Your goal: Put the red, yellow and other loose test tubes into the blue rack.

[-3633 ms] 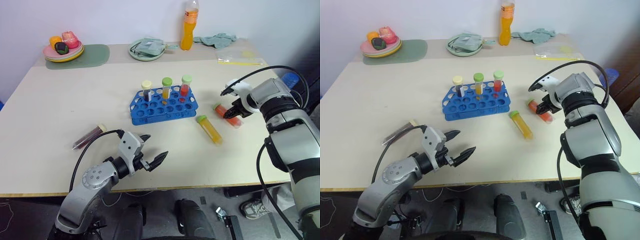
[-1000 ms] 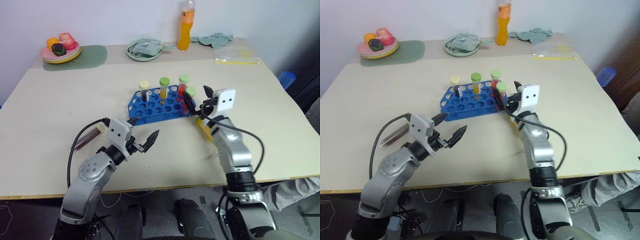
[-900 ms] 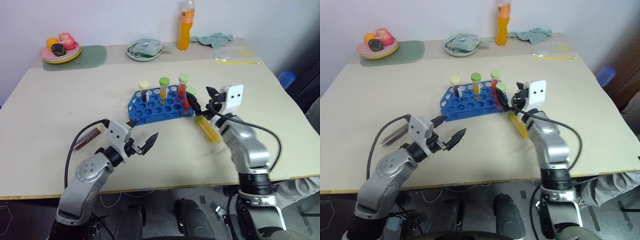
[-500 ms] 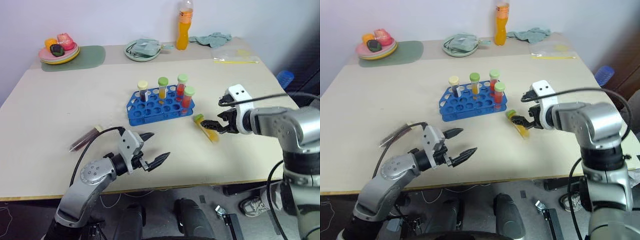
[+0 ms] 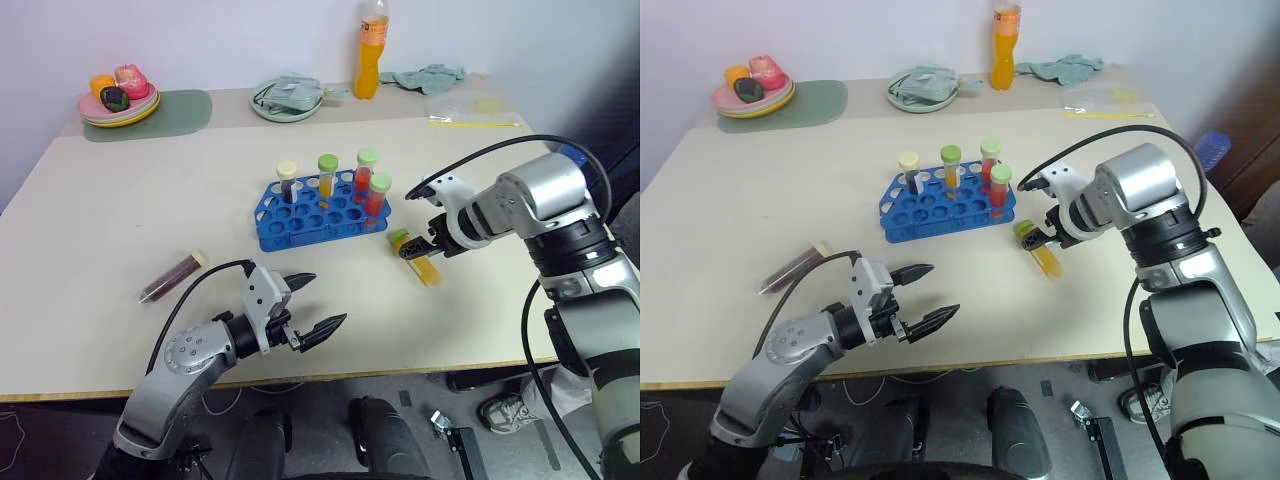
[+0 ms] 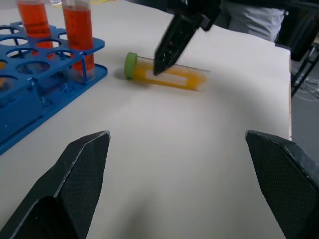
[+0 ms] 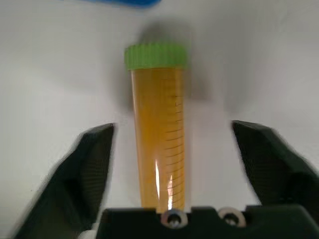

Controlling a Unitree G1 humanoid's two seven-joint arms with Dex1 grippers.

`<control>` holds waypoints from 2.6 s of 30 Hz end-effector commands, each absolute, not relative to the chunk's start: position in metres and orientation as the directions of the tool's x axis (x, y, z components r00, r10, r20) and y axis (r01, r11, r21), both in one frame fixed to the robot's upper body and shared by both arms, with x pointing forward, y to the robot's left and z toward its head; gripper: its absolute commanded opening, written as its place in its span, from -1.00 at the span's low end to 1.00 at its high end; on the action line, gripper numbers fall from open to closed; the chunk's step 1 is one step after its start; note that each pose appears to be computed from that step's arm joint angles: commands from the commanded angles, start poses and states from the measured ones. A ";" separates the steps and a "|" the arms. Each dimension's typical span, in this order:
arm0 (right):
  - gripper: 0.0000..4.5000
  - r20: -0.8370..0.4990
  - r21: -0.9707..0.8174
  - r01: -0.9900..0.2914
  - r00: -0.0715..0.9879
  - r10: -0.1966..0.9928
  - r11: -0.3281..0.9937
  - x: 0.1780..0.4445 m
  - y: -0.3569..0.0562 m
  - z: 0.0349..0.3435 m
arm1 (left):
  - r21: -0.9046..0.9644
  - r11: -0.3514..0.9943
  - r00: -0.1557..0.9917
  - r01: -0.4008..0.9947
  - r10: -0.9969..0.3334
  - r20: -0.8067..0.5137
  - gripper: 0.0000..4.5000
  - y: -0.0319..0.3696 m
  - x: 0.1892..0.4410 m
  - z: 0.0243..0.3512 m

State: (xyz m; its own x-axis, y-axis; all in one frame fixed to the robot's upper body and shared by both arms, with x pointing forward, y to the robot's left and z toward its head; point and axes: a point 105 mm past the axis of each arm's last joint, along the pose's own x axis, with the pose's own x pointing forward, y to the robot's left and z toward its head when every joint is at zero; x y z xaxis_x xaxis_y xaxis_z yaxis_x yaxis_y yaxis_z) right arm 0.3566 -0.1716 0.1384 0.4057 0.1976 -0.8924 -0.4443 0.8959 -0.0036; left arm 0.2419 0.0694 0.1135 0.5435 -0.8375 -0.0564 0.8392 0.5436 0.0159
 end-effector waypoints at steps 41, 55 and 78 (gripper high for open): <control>-0.66 0.221 -0.151 -0.484 0.833 0.507 0.862 0.390 -0.038 0.175 | 0.118 0.809 0.803 0.575 -0.587 0.109 1.00 0.110 0.270 0.143; -0.66 0.191 -0.134 -0.504 0.832 0.521 0.853 0.386 -0.036 0.161 | 0.111 0.800 0.793 0.590 -0.600 0.105 1.00 0.107 0.270 0.143; 0.99 0.287 -0.308 -0.592 0.689 0.666 0.745 0.361 -0.030 0.199 | 0.322 0.894 0.928 0.310 -0.211 -0.308 1.00 0.221 0.309 0.170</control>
State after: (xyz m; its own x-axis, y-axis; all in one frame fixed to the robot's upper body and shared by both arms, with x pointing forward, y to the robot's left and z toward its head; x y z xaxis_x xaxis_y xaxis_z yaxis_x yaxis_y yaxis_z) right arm 0.3687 -0.0312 0.1835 0.7272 0.6388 0.2514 -0.5814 0.7678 -0.2691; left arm 0.3110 0.2087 0.1578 0.9279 -0.2435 -0.2822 0.3275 0.8942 0.3052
